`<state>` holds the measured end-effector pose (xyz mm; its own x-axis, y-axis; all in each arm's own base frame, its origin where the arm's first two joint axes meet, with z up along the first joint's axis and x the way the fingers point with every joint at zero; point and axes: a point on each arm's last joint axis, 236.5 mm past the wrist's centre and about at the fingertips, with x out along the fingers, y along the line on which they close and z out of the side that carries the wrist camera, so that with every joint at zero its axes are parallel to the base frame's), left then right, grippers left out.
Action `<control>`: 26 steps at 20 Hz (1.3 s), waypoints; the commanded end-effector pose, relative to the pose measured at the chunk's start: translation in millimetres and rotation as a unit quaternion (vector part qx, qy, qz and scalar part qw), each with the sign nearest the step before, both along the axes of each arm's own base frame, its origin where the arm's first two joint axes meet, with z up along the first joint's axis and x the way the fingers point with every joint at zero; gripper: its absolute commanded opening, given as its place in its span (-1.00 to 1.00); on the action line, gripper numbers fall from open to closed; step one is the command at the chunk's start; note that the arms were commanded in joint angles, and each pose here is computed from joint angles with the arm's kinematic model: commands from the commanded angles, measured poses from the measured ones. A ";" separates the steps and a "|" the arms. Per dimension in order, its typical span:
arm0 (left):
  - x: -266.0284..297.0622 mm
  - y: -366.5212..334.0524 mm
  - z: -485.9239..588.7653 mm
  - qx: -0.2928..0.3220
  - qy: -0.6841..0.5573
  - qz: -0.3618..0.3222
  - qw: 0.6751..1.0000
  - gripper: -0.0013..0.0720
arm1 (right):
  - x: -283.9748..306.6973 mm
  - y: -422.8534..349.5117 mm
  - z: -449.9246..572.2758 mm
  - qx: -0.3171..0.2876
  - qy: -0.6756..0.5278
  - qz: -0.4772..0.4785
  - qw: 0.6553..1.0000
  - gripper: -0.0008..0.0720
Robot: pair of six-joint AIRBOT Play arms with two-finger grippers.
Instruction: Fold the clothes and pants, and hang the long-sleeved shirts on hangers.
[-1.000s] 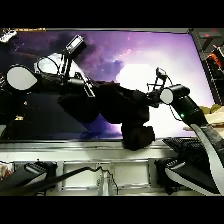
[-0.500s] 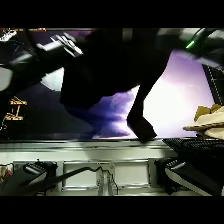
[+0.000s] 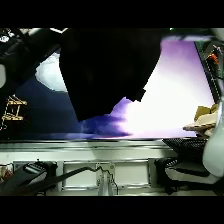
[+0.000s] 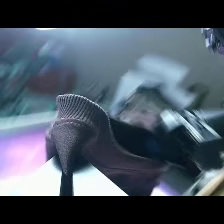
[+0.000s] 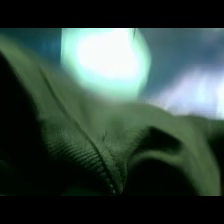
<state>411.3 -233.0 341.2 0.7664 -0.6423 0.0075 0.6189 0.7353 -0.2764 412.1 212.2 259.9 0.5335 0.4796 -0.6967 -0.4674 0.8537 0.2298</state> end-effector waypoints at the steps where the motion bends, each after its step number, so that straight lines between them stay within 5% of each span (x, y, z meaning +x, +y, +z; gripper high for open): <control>1: 25.5 58.1 -137.5 0.101 0.206 0.037 0.973 -0.93 | -68.4 -11.3 -123.7 -0.101 0.291 0.050 0.950 -0.87; 5: -10.1 83.7 -262.9 0.152 0.395 -0.016 0.906 -0.93 | -46.0 4.1 -184.1 -0.139 0.307 0.024 0.941 -0.87; 9: -40.0 100.2 -330.1 0.185 0.460 -0.022 0.868 -0.93 | -0.8 72.6 -175.4 -0.068 0.191 0.003 0.979 -0.88; 16: -41.5 145.0 -316.2 0.158 0.460 0.029 0.873 -0.92 | -15.6 110.4 -250.9 -0.105 0.249 0.035 0.962 -0.88; 17: -40.6 152.1 -311.2 0.150 0.457 0.038 0.876 -0.62 | -20.1 118.9 -258.6 -0.112 0.248 0.050 0.961 -0.88; 19: -39.1 155.8 -301.5 0.125 0.456 0.045 0.880 0.27 | -23.4 142.3 -265.3 -0.110 0.226 0.076 0.965 -0.88; 20: -37.3 152.5 -294.8 0.103 0.455 0.043 0.884 0.41 | -21.0 154.6 -263.7 -0.102 0.206 0.083 0.970 -0.88; 23: -32.9 158.6 -267.4 0.062 0.432 0.056 0.898 0.41 | -17.4 180.1 -255.7 -0.078 0.169 0.092 0.978 -0.88; 26: -37.0 224.3 -242.1 0.068 0.399 0.144 0.903 0.28 | -20.5 183.0 -255.6 -0.082 0.164 0.106 0.977 -0.88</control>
